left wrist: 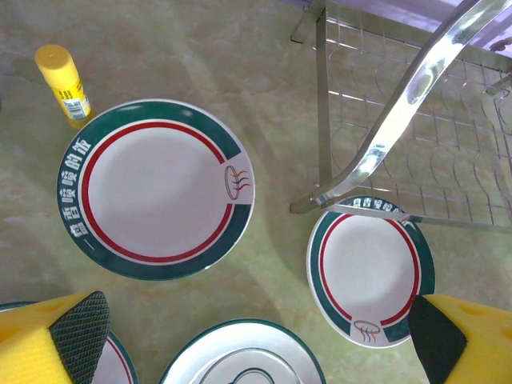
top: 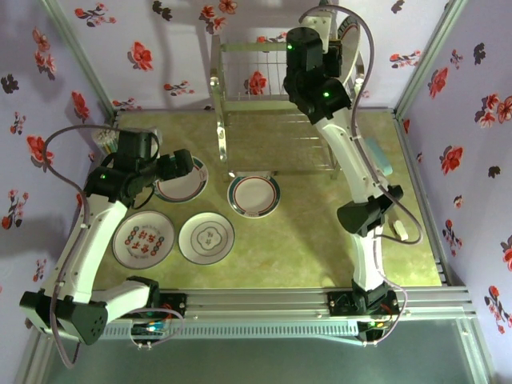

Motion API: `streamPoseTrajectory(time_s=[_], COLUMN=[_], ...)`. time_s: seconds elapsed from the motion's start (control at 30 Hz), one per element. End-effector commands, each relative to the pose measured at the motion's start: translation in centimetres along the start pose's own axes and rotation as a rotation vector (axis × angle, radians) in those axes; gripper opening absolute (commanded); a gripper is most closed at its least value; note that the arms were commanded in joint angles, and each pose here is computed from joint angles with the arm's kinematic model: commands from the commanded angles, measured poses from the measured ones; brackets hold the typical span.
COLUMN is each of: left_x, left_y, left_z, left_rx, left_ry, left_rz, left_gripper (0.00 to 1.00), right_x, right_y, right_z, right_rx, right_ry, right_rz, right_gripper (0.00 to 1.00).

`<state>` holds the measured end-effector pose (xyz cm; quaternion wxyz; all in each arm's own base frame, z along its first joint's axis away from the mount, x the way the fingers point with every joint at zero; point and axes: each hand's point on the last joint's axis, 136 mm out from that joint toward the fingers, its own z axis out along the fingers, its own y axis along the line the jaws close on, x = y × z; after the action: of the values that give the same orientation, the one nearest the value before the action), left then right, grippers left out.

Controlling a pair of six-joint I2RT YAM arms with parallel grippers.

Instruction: Load the plates into the dish rack

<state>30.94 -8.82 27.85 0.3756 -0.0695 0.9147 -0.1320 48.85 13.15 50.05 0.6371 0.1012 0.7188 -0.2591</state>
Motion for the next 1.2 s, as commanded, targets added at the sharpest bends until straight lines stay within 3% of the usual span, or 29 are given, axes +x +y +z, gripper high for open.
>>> streamPoseTrajectory(time_s=[0.0,1.17], left_x=[0.0,0.5], left_y=[0.3,1.1], left_z=[0.2,0.8], left_rx=[-0.007,-0.017], left_ry=[-0.004,0.004], left_rz=[0.025,0.045], left_gripper=[1.0,1.0], right_x=[-1.4,-0.6], right_y=[-0.8,0.7], right_z=[-0.4,-1.6], right_rx=[0.01,0.05], right_ry=[-0.028,-0.011], right_rz=[0.081,-0.009], right_gripper=[0.0,0.0])
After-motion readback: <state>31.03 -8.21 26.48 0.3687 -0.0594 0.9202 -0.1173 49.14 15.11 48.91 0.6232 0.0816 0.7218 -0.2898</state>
